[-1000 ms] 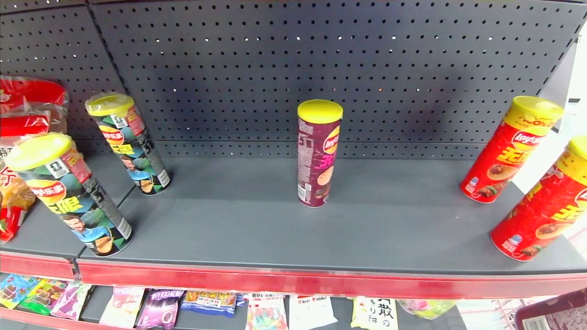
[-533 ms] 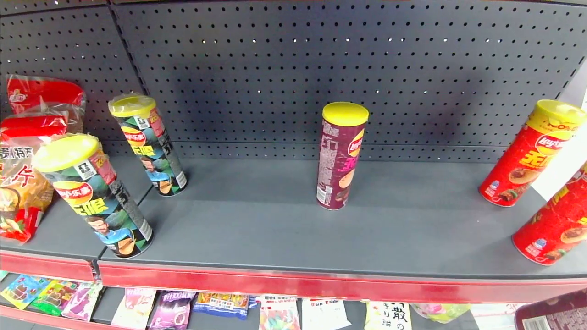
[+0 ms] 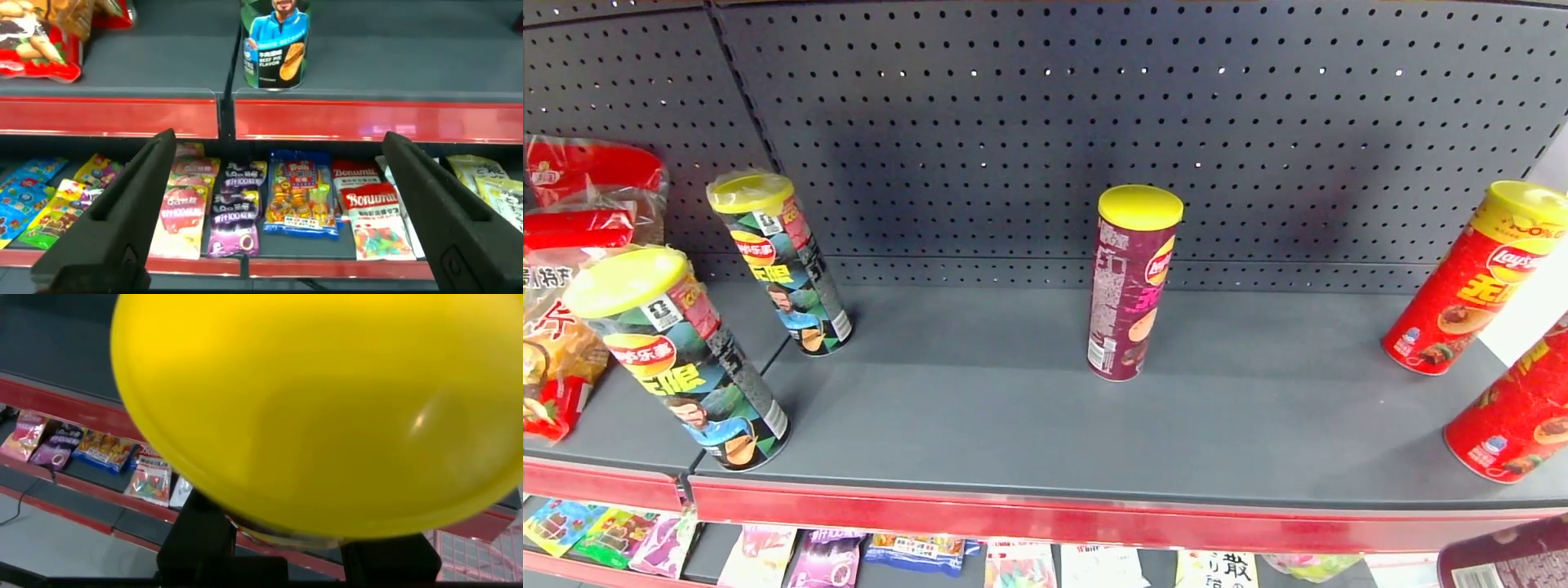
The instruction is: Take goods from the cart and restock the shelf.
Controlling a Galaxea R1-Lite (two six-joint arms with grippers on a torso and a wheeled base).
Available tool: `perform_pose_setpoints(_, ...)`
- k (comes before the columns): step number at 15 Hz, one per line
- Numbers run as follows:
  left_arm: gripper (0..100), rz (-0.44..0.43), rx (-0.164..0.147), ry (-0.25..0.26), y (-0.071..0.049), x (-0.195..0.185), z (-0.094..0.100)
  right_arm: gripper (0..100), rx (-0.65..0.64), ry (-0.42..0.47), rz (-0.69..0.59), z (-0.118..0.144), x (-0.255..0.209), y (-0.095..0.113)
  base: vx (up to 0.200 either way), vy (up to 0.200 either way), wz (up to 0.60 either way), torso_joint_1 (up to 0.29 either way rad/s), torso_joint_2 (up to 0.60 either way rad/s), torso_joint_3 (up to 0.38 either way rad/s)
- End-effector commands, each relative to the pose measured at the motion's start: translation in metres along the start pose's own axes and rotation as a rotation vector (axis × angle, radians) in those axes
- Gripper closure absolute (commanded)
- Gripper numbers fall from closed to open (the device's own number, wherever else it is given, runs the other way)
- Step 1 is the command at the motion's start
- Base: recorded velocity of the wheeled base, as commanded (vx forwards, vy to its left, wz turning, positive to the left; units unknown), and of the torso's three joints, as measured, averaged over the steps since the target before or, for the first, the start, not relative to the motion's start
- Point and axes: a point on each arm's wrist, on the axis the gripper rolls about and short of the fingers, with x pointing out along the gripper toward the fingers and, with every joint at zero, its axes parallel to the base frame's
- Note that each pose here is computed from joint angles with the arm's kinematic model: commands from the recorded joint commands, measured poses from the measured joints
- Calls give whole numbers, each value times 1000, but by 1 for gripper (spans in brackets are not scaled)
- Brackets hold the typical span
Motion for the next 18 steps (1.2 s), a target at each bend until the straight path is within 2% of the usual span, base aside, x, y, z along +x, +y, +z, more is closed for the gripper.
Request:
perform_pose_setpoints(1, 0, -52, 38, 3, -1, 1, 1, 100, -25, -3, 37, 2, 1, -1, 0, 0, 0, 0, 0, 0)
perform_pose_setpoints(2, 0, -129, 68, -28, -3, -1, 8, 100, -46, -13, 65, 6, 0, -1, 0, 0, 0, 0, 0, 0)
perform_pose_setpoints(3, 0, -167, 49, -49, -3, -1, 56, 100, -63, -4, 99, 10, 3, -2, 0, 0, 0, 0, 0, 0)
perform_pose_setpoints(4, 0, -184, 2, -18, -3, 15, 109, 100, -72, 8, 120, 14, 7, -3, 0, 0, 0, 0, 0, 0)
perform_pose_setpoints(5, 0, -270, 0, -19, -4, 29, 142, 100, -70, 27, 128, 18, 12, -3, 0, 0, 0, 0, 0, 0)
perform_pose_setpoints(6, 0, -387, 41, 8, -7, 43, 153, 100, -68, 43, 133, 25, 17, -4, 0, 0, 0, 0, 0, 0)
perform_pose_setpoints(7, 0, -471, 99, 45, -9, 59, 156, 100, -66, 57, 136, 33, 24, -5, 0, 0, 0, 0, 0, 0)
perform_pose_setpoints(8, 0, -532, 122, 82, -10, 74, 157, 100, -65, 67, 140, 41, 30, -5, 0, 0, 0, 0, 0, 0)
perform_pose_setpoints(9, 0, -601, 126, 105, -13, 88, 161, 100, -65, 79, 157, 49, 37, -6, 0, 0, 0, 0, 0, 0)
perform_pose_setpoints(11, 0, -770, 152, 148, -30, 133, 170, 100, -65, 107, 174, 62, 51, -7, 0, 0, 0, 0, 0, 0)
perform_pose_setpoints(13, 0, -836, 157, 181, -45, 156, 169, 100, -62, 112, 175, 65, 55, -7, 0, 0, 0, 0, 0, 0)
perform_pose_setpoints(14, 0, -878, 166, 222, -64, 175, 165, 100, -61, 122, 176, 65, 57, -7, 0, 0, 0, 0, 0, 0)
perform_pose_setpoints(18, 0, -958, 175, 198, -106, 231, 165, 100, -57, 143, 175, 61, 60, -7, 0, 0, 0, 0, 0, 0)
